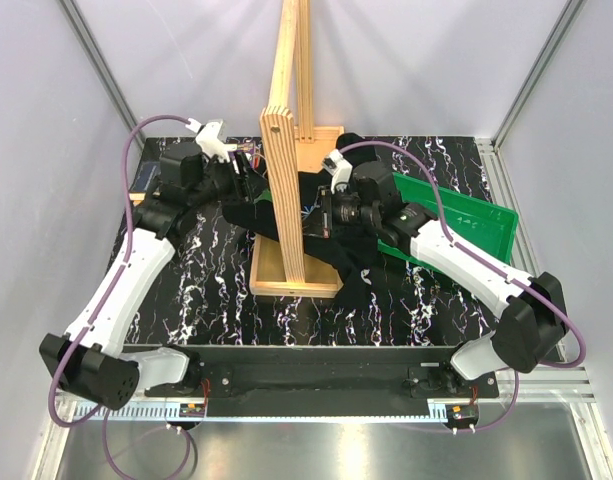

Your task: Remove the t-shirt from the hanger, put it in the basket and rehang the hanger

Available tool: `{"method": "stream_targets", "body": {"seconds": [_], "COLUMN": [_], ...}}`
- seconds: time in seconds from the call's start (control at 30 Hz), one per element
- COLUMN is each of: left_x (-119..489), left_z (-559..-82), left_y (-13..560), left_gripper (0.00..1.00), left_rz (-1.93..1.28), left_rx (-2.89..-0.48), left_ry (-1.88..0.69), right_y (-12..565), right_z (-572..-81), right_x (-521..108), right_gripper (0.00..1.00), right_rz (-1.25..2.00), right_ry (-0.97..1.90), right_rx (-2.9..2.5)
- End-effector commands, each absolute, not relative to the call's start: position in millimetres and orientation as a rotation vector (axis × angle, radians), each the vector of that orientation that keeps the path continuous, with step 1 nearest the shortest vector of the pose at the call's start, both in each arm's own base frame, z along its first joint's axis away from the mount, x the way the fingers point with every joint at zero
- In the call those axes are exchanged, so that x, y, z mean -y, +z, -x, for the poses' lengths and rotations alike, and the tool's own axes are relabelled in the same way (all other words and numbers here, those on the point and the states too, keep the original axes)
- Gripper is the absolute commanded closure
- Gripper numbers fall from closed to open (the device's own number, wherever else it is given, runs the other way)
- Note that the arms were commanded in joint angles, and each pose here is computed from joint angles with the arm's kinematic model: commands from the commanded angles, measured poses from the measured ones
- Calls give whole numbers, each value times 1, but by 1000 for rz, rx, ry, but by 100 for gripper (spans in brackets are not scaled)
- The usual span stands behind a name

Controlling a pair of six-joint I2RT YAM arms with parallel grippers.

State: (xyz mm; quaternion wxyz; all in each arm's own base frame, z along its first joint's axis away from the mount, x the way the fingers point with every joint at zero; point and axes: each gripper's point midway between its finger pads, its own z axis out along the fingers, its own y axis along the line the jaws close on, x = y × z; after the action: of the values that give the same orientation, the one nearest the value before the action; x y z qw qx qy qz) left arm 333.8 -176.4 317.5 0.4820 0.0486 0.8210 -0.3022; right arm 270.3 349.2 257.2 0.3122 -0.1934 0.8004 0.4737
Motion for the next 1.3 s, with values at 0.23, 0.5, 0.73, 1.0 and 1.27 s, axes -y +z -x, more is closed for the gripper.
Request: {"method": "stream_targets", "body": {"seconds": [0.23,0.5,0.73,1.0,1.27], "left_x": [187,186,164,131,139], "left_z": [-377,-391,-405,-428,-441], "left_y": [318,322,349,347,357], "left_gripper": [50,100,100,100,100], "left_rz": [-177,-142,31,196,236], "left_rx": [-1928,-1893,-1813,-1821,-1831], "left_ry": [-685,-666,-584,-470,-544], "right_y": [306,290,251,268,282], "right_z": [-234,-244,-274,-248,-252], "right_x": [-380,-372,-311,-273,-278], "right_gripper": [100,98,14,9,20], "right_rz": [654,579,348,337,366], "right_ry": [1422,1321,845,813,838], "right_rx": [-1984,-2059,-2200,-2113,-2022]}}
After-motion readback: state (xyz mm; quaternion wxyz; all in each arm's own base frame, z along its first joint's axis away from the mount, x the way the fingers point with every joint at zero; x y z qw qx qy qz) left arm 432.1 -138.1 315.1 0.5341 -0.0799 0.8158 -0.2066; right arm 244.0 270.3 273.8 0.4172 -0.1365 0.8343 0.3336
